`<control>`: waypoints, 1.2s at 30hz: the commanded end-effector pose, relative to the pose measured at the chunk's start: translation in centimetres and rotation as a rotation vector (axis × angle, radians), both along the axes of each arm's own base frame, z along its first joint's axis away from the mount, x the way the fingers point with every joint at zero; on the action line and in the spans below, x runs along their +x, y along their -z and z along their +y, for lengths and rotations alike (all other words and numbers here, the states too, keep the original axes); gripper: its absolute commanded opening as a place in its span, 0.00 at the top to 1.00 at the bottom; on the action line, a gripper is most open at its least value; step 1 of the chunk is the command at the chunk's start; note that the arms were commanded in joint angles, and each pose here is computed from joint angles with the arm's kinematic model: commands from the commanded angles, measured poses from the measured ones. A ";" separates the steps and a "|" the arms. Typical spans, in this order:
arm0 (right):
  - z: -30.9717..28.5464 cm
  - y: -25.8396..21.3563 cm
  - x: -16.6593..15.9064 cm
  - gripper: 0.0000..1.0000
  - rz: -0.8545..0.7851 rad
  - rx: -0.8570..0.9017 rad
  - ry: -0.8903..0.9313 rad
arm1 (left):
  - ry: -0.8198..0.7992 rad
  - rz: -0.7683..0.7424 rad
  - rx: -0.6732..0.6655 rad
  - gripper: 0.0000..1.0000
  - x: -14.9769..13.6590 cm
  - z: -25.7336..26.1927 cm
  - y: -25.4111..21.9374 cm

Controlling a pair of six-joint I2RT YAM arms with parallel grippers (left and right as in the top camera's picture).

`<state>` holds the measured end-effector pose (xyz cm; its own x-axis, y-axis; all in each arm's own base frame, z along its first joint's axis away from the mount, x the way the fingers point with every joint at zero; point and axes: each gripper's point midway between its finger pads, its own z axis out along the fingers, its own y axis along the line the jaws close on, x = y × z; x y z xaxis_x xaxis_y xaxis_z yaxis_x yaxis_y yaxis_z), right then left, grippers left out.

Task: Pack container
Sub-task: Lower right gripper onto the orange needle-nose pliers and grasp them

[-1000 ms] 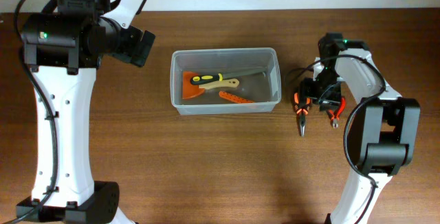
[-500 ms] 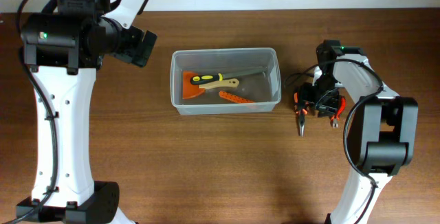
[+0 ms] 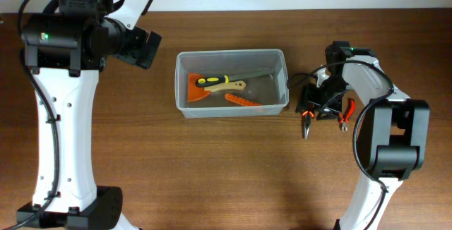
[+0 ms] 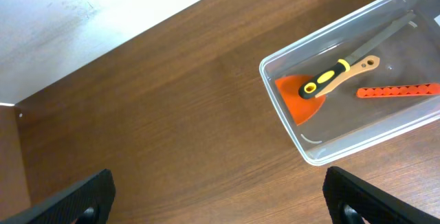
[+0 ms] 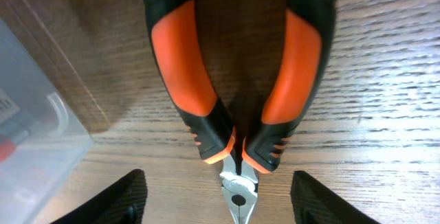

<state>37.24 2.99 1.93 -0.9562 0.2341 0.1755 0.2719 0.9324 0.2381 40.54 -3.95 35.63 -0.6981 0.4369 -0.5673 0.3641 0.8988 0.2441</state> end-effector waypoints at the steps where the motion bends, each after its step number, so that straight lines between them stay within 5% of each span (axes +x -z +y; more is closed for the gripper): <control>1: -1.2 -1.7 1.3 0.32 -0.061 -0.062 0.020 | -0.002 -0.004 -0.023 0.01 -0.2 -0.2 -0.3; 22: -5.5 -1.7 2.8 0.28 -0.111 -0.096 0.166 | 0.017 -0.002 -0.047 0.01 -0.2 -0.7 -0.3; 36: -4.2 -1.0 3.2 0.34 -0.101 -0.188 0.181 | 0.017 0.003 -0.047 0.01 -0.2 -0.7 -0.2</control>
<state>39.58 -0.86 1.66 -0.9121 0.4033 0.0740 0.4098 0.9025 0.1326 40.47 -4.51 35.61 -0.6911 0.4363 -0.5762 0.3831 0.8972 0.2199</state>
